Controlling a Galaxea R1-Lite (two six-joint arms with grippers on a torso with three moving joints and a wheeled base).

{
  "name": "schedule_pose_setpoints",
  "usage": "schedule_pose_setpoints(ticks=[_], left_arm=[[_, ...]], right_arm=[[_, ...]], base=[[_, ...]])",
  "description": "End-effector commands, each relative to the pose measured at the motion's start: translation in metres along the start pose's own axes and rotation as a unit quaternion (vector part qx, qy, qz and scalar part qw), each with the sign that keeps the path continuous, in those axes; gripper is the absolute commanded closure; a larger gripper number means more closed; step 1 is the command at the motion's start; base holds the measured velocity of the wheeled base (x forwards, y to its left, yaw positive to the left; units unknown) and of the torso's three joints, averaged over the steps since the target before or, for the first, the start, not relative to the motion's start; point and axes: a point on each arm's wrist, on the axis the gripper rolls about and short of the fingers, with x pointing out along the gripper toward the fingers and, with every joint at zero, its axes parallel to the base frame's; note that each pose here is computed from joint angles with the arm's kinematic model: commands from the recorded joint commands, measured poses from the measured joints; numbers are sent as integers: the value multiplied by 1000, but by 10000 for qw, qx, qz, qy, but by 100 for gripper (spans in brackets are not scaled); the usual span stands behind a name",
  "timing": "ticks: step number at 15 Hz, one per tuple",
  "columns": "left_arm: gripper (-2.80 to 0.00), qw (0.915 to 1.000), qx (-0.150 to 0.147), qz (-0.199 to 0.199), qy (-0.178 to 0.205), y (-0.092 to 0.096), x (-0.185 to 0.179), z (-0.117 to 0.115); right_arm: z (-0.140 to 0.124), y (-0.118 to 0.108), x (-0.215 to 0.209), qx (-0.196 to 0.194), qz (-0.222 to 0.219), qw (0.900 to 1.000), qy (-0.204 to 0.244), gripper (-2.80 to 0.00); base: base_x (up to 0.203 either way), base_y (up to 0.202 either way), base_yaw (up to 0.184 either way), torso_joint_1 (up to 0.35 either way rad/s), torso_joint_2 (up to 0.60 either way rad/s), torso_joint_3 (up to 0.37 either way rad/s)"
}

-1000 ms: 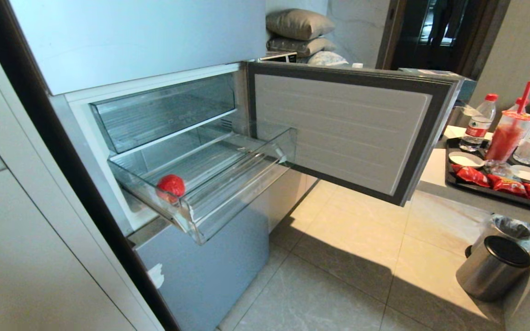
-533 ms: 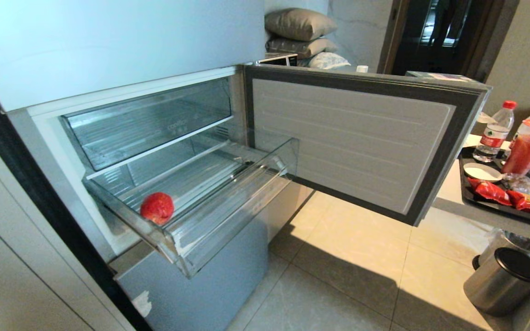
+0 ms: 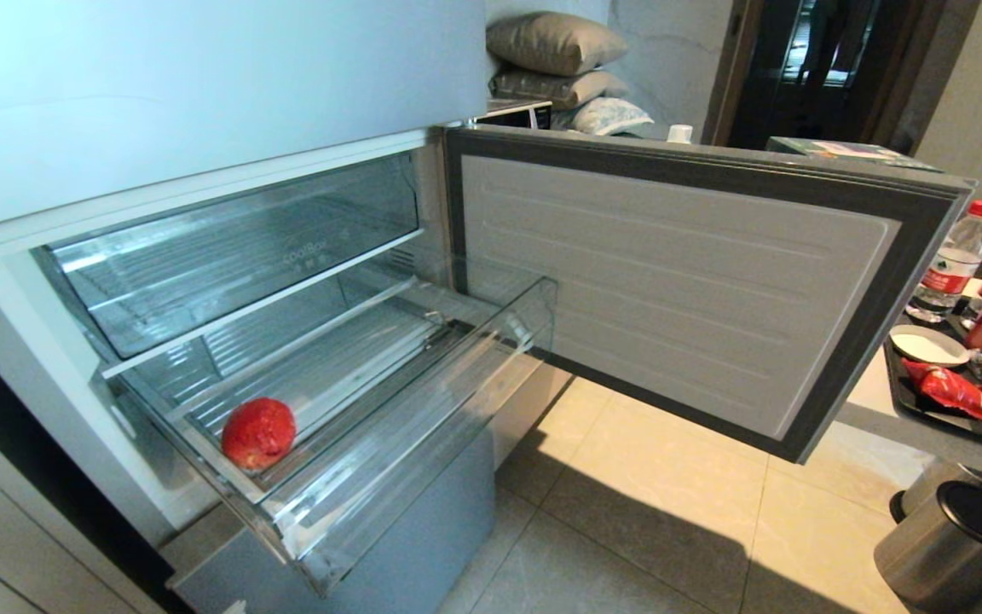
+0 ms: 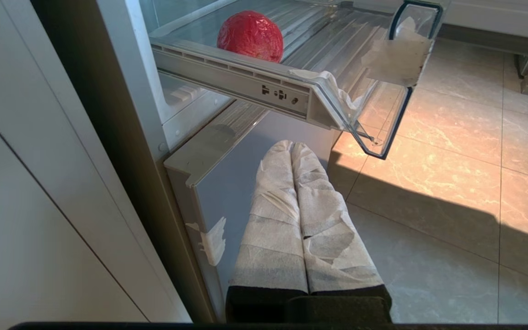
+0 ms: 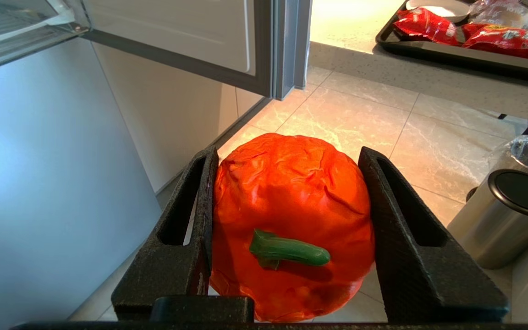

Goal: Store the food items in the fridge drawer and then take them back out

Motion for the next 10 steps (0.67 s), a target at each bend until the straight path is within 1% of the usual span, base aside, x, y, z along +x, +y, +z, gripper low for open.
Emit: schedule_pose_setpoints(ticks=[1,4,5,6,7,9,10], left_arm=[[0,10000,-1,1,-2,0,0,0],[0,10000,-1,1,-2,0,0,0],[0,10000,-1,1,-2,0,0,0],[0,10000,-1,1,-2,0,0,0],[0,10000,-1,1,-2,0,0,0],[0,10000,-1,1,-2,0,0,0],[0,10000,-1,1,-2,0,0,0]], right_arm=[[0,0,0,-1,1,10000,6,0],[1,0,0,-25,-16,10000,4,0],[8,0,-2,-22,-34,10000,-70,0],[21,0,-5,13,-131,9998,-155,0],[33,0,-4,84,-249,9996,-77,0],[69,2,4,415,-514,9977,135,0],[82,2,13,575,-713,9953,306,0]], base=[[0,0,0,0,0,0],[0,0,0,0,0,0],[0,0,0,0,0,0],[0,0,0,0,0,0],[0,0,0,0,0,0],[0,0,0,0,0,0],[0,0,0,0,0,0]])
